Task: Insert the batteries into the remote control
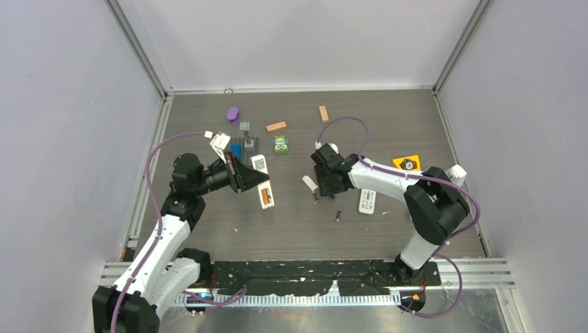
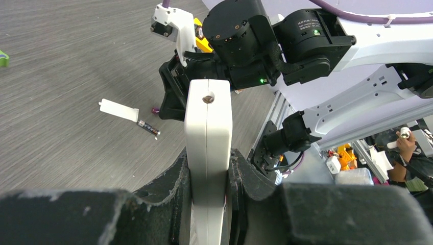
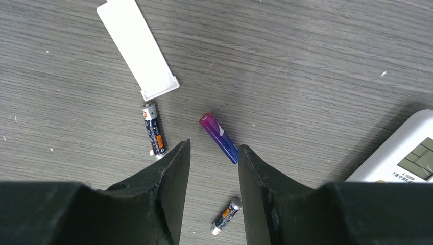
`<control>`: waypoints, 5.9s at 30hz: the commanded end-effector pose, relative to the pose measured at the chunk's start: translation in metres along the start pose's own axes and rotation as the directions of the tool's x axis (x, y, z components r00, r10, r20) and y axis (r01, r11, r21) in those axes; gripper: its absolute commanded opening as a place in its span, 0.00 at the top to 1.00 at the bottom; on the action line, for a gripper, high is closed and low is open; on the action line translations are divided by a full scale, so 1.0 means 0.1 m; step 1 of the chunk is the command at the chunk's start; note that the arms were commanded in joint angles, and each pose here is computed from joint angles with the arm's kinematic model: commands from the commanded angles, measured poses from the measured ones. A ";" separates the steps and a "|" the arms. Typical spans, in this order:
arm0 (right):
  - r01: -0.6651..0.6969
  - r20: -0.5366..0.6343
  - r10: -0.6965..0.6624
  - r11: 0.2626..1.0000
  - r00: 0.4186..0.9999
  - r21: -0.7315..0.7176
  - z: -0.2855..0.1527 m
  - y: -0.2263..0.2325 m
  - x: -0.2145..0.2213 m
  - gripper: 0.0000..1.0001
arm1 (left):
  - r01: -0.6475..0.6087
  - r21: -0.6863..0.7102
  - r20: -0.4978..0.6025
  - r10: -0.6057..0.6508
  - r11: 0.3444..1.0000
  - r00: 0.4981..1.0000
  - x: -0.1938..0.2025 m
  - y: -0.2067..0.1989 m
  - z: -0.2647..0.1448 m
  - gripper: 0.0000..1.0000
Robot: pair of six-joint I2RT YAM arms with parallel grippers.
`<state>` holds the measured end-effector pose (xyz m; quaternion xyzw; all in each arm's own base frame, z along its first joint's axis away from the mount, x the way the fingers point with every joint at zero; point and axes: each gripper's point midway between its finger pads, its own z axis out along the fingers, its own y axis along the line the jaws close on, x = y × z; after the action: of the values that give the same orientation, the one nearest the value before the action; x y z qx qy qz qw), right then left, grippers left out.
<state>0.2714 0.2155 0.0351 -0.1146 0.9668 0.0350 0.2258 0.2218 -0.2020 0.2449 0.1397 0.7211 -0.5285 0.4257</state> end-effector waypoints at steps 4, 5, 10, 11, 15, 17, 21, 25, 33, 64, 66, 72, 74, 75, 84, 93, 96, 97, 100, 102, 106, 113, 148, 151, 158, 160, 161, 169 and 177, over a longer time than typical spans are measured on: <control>-0.018 0.007 0.018 0.999 1.000 0.036 -0.07 -0.05 -0.07 0.55 | -0.028 0.025 0.026 0.028 0.999 0.999 -0.11 -0.06 0.02 1.00; -0.023 0.007 0.022 0.999 1.000 0.045 -0.10 -0.07 -0.05 0.55 | -0.025 0.023 0.025 0.025 0.999 0.999 -0.11 -0.06 0.02 1.00; -0.079 -0.019 0.080 0.996 0.997 0.049 -0.22 -0.14 0.12 0.53 | -0.018 0.017 0.023 0.018 1.000 1.000 -0.09 -0.03 0.02 1.00; -0.088 -0.032 0.090 0.995 0.995 0.053 -0.24 -0.15 0.17 0.50 | -0.019 0.016 0.024 0.019 1.000 1.000 -0.10 -0.03 0.02 1.00; -0.145 -0.070 0.147 0.989 0.987 0.028 -0.33 -0.14 0.39 0.42 | -0.011 0.010 0.024 0.011 1.000 1.000 -0.09 -0.01 0.03 1.00; -0.158 -0.094 0.161 0.987 0.983 0.030 -0.35 -0.16 0.52 0.41 | -0.007 0.005 0.024 0.007 1.000 1.000 -0.08 0.01 0.03 1.00; -0.156 -0.118 0.154 0.988 0.981 -0.006 -0.37 -0.11 0.63 0.44 | 0.006 -0.002 0.023 -0.006 1.000 1.000 -0.06 0.04 0.04 1.00; -0.161 -0.147 0.155 0.987 0.977 -0.028 -0.34 -0.06 0.72 0.50 | 0.017 -0.007 0.021 -0.017 1.000 1.000 -0.03 0.05 0.03 1.00; -0.171 -0.152 0.168 0.985 0.974 -0.005 -0.23 -0.07 0.77 0.66 | 0.031 -0.014 0.014 -0.031 0.999 0.999 0.00 0.06 0.02 1.00; 0.008 0.104 0.027 0.946 0.994 -0.325 -0.53 0.36 0.21 0.95 | 0.016 -0.081 0.090 -0.009 0.997 0.996 -0.15 0.08 -0.03 1.00; 0.084 0.221 0.021 0.887 0.975 -0.454 -0.86 0.56 0.01 0.95 | 0.026 -0.080 0.105 -0.018 0.996 0.994 -0.18 0.09 -0.02 1.00; 0.336 0.456 -0.013 0.696 0.890 -0.635 -1.62 0.95 -0.28 0.95 | 0.110 0.034 0.145 -0.114 0.993 0.983 -0.31 -0.05 0.08 1.00; 0.418 0.527 -0.015 0.628 0.850 -0.656 -1.88 1.03 -0.33 0.95 | 0.153 0.065 0.148 -0.161 0.986 0.976 -0.35 -0.07 0.11 1.00; 0.458 0.571 -0.005 0.603 0.821 -0.653 -2.00 1.06 -0.37 0.95 | 0.172 0.080 0.151 -0.183 0.982 0.972 -0.37 -0.09 0.13 1.00; 0.617 0.714 0.041 0.471 0.699 -0.631 -2.69 1.15 -0.44 0.95 | 0.271 0.147 0.124 -0.290 0.951 0.949 -0.46 -0.22 0.30 1.00; 0.362 0.467 -0.044 0.697 0.883 -0.619 -2.54 0.99 -0.68 0.95 | 0.519 0.144 0.073 -0.532 0.843 0.844 -0.36 -0.15 0.57 1.00; 0.299 0.390 -0.052 0.738 0.919 -0.605 -2.45 0.96 -0.63 0.95 | 0.555 0.134 0.063 -0.566 0.821 0.822 -0.30 -0.12 0.63 1.00; 0.297 0.386 -0.054 0.738 0.921 -0.605 -2.47 0.97 -0.63 0.94 | 0.567 0.126 0.062 -0.577 0.814 0.814 -0.27 -0.09 0.66 1.00; 0.262 0.331 -0.068 0.767 0.941 -0.586 -2.36 0.97 -0.56 0.93 | 0.587 0.121 0.062 -0.596 0.800 0.800 -0.23 -0.07 0.71 1.00; 0.261 0.307 -0.091 0.777 0.947 -0.574 -2.31 1.01 -0.50 0.92 | 0.596 0.120 0.058 -0.605 0.794 0.794 -0.21 -0.07 0.75 1.00; 0.281 0.300 -0.130 0.791 0.945 -0.544 -2.27 1.10 -0.42 0.89 | 0.613 0.112 0.051 -0.621 0.782 0.782 -0.15 -0.06 0.81 1.00; 0.252 0.300 -0.117 0.850 0.947 -0.463 -2.20 1.06 -0.48 0.88 | 0.624 0.118 0.044 -0.632 0.772 0.774 -0.08 -0.06 0.82 1.00; 0.220 0.253 -0.132 0.907 0.958 -0.359 -2.02 1.03 -0.56 0.61 | 0.628 0.107 0.059 -0.636 0.771 0.770 -0.04 -0.02 0.86 1.00; 0.215 0.292 -0.106 0.902 0.950 -0.374 -2.11 1.05 -0.65 0.51 | 0.636 0.105 0.059 -0.643 0.765 0.763 -0.04 -0.01 0.86 1.00; 0.181 0.365 -0.021 0.894 0.931 -0.411 -2.32 1.01 -0.77 0.34 | 0.666 0.124 0.074 -0.676 0.736 0.733 -0.10 -0.03 0.86 1.00; 0.156 0.384 0.022 0.892 0.923 -0.425 -2.36 0.97 -0.80 0.30 | 0.679 0.147 0.090 -0.693 0.720 0.715 -0.15 -0.05 0.84 1.00; 0.147 0.417 0.058 0.886 0.907 -0.441 -2.46 0.94 -0.86 0.28 | 0.687 0.157 0.100 -0.704 0.709 0.703 -0.19 -0.06 0.83 1.00; -0.024 0.468 0.328 0.838 0.821 -0.545 -2.77 0.81 -1.04 0.17 | 0.732 0.179 0.200 -0.753 0.657 0.627 -0.52 -0.20 0.70 1.00; -0.086 0.427 0.548 0.681 0.719 -0.728 -2.97 0.91 -1.13 0.17 | 0.838 0.218 0.279 -0.855 0.501 0.438 -0.70 -0.19 0.53 1.00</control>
<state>0.2144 0.2824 0.3178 -0.0499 0.8169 0.3745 0.4359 0.2691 -0.2494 0.2893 -0.2592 0.6268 -0.6947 0.2396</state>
